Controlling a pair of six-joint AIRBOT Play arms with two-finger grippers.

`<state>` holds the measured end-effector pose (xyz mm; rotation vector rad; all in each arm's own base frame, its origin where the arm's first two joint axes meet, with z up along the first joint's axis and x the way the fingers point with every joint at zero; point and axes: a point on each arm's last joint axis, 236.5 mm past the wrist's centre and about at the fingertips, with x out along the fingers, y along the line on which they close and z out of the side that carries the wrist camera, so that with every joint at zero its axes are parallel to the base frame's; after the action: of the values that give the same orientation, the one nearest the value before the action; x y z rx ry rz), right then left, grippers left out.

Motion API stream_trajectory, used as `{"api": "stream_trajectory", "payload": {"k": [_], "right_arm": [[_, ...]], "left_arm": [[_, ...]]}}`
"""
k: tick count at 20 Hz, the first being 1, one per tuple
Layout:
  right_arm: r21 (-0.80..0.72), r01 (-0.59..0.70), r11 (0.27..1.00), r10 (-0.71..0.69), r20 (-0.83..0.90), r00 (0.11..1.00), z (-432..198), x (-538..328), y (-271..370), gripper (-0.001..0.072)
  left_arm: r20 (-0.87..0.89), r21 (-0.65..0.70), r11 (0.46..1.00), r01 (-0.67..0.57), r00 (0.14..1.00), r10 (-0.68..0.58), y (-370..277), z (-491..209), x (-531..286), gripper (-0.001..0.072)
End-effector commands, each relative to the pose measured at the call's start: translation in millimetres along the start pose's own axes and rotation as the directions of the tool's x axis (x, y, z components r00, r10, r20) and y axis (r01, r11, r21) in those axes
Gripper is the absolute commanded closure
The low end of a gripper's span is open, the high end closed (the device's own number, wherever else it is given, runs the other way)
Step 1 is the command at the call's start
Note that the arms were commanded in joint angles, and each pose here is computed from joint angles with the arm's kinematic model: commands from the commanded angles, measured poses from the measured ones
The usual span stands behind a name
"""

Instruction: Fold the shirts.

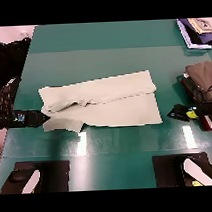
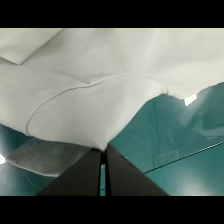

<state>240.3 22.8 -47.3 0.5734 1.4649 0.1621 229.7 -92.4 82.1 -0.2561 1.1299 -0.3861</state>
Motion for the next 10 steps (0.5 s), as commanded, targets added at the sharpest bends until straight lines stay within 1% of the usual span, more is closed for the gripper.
{"api": "stream_trajectory", "payload": {"k": [1, 6, 8, 10], "right_arm": [[0.028, -0.104, 0.994, 0.105, -0.079, 0.991, 1, 25, 9, 0.0385], [0.073, -0.107, 0.992, 0.118, -0.158, 0.980, -6, 44, -1, 0.0384], [0.066, -0.110, 0.992, 0.120, -0.182, 0.976, -10, 47, 1, 0.0384], [0.021, -0.100, 0.995, 0.102, -0.213, 0.972, -17, 52, 7, 0.0389]], "left_arm": [[-0.007, 0.000, 1.000, -0.008, 1.000, 0.008, 1, -2, -1, 0.0685], [-0.021, -0.019, 1.000, -0.007, 1.000, 0.006, 1, -5, -1, 0.0685], [-0.021, -0.022, 1.000, -0.007, 1.000, 0.006, 1, -5, -1, 0.0685], [-0.021, -0.024, 1.000, -0.006, 1.000, 0.005, 1, -5, -1, 0.0685]]}}
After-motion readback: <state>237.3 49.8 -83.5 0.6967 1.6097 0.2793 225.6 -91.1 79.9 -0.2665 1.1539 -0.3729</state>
